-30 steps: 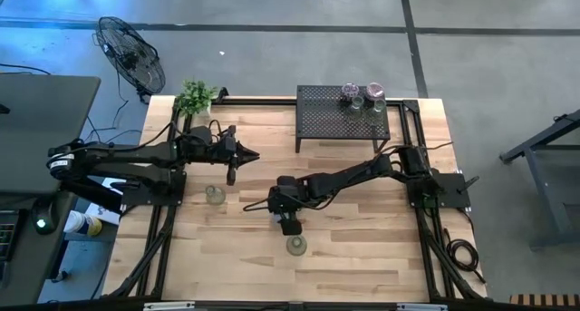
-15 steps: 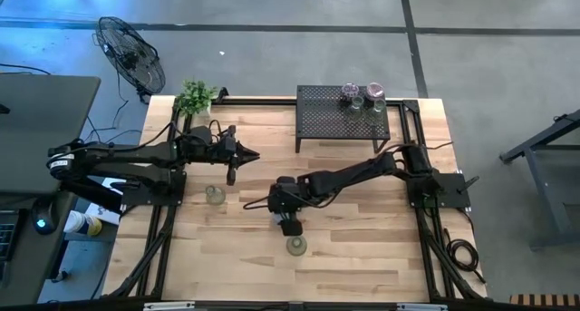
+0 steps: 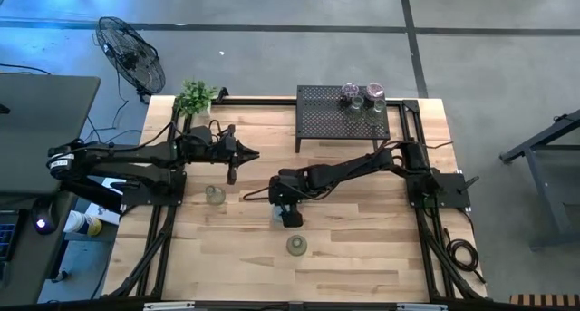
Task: Pick & Place candle stick holders
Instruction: Put the blue scented candle on the shelf
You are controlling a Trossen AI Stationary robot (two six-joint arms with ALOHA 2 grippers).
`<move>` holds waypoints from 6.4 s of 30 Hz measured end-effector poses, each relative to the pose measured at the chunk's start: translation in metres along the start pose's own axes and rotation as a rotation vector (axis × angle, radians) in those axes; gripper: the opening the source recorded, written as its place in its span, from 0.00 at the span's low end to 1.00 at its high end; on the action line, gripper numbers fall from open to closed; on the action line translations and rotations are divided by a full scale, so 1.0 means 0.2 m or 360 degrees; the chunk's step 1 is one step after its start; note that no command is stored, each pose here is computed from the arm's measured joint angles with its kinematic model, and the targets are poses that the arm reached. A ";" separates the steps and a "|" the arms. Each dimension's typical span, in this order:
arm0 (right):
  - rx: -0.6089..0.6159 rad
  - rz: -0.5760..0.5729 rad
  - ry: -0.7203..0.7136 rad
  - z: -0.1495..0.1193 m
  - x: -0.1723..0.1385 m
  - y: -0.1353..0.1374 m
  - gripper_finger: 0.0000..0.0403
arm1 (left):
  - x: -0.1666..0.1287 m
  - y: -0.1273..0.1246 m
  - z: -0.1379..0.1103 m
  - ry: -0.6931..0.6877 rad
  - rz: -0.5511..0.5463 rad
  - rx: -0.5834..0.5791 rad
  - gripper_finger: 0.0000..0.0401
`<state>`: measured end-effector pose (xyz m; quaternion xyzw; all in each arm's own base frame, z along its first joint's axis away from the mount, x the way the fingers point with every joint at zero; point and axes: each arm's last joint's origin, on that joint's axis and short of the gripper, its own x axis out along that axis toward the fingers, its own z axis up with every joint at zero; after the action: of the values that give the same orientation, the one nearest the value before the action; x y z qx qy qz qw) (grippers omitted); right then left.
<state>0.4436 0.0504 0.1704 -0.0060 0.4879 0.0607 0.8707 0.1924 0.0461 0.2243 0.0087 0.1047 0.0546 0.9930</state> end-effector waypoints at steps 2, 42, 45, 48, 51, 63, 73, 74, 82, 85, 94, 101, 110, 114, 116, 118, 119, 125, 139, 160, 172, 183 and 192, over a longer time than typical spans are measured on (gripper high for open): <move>0.0009 -0.0031 0.0002 0.00 0.00 -0.02 0.86 | 0.00 0.00 0.00 0.0001 0.0001 0.0000 0.09; -0.0048 0.0013 -0.0038 0.00 0.07 -0.02 0.86 | 0.00 0.00 -0.01 0.0025 0.0004 0.0022 0.09; -0.0071 0.0030 -0.0013 -0.01 0.07 -0.02 0.86 | 0.00 0.00 -0.01 0.0025 0.0016 0.0022 0.09; -0.0083 0.0026 0.0017 -0.03 0.09 -0.02 0.86 | 0.00 0.00 -0.01 0.0026 0.0022 0.0022 0.09; -0.0105 0.0020 0.0031 -0.03 0.11 -0.03 0.86 | 0.00 0.00 -0.01 0.0026 0.0022 0.0022 0.09; -0.0103 0.0035 0.0024 -0.03 0.10 -0.03 0.70 | -0.01 0.00 0.00 0.0021 0.0048 -0.0011 0.09; -0.0066 0.0104 -0.0054 0.09 -0.17 -0.01 0.70 | -0.11 0.00 0.04 -0.0076 0.0178 -0.0010 0.09; -0.0053 0.0098 -0.0076 0.12 -0.22 -0.02 0.70 | -0.12 0.00 0.03 -0.0079 0.0186 -0.0011 0.09; 0.0208 -0.0344 -0.0083 0.23 -0.78 -0.25 0.70 | -0.17 0.00 -0.03 -0.0150 0.0260 -0.0008 0.09; 0.0391 -0.0590 -0.0076 0.23 -0.97 -0.45 0.70 | -0.17 0.00 -0.02 -0.0169 0.0260 -0.0008 0.09; 0.0851 -0.0794 0.0082 -0.09 -1.15 -1.16 0.70 | -0.17 0.00 -0.03 -0.0154 0.0260 -0.0012 0.09; 0.0998 -0.0771 0.0035 -0.28 -1.16 -1.40 0.70 | -0.17 0.00 -0.03 -0.0138 0.0259 -0.0014 0.09; 0.0982 -0.0697 0.0035 -0.37 -1.07 -1.46 0.70 | -0.17 0.00 -0.03 -0.0140 0.0252 -0.0019 0.09; 0.0957 -0.0704 0.0024 -0.36 -1.07 -1.47 0.70 | -0.17 0.00 -0.03 -0.0142 0.0251 -0.0018 0.09; 0.0956 -0.0703 0.0016 -0.36 -1.07 -1.47 0.70 | -0.17 0.00 -0.03 -0.0142 0.0251 -0.0018 0.09; 0.0962 -0.0688 0.0013 -0.36 -1.07 -1.47 0.70 | -0.17 0.00 -0.03 -0.0141 0.0250 -0.0018 0.09; 0.0965 -0.0688 0.0019 -0.37 -1.06 -1.47 0.70 | -0.17 0.00 -0.03 -0.0142 0.0249 -0.0018 0.09; 0.0991 -0.0688 0.0072 -0.39 -1.01 -1.51 0.70 | -0.17 0.00 -0.03 -0.0142 0.0246 -0.0019 0.09; 0.1027 -0.0730 0.0131 -0.42 -1.02 -1.51 0.70 | -0.17 0.00 -0.03 -0.0142 0.0246 -0.0020 0.09; 0.1037 -0.0779 0.0201 -0.43 -1.02 -1.51 0.75 | -0.17 0.00 -0.04 -0.0131 0.0246 -0.0022 0.09; 0.1036 -0.0783 0.0194 -0.43 -1.03 -1.51 0.78 | -0.17 0.00 -0.04 -0.0130 0.0246 -0.0022 0.09; 0.1027 -0.0806 0.0198 -0.43 -1.03 -1.51 0.84 | -0.17 0.00 -0.04 -0.0130 0.0243 -0.0023 0.09; 0.1011 -0.0854 0.0224 -0.43 -1.03 -1.51 0.84 | -0.17 0.00 -0.04 -0.0130 0.0240 -0.0023 0.09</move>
<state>0.2978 -0.2769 0.2865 0.1316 0.5218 -0.3223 0.7788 0.1579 0.0414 0.2244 0.0117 0.0626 0.1296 0.9895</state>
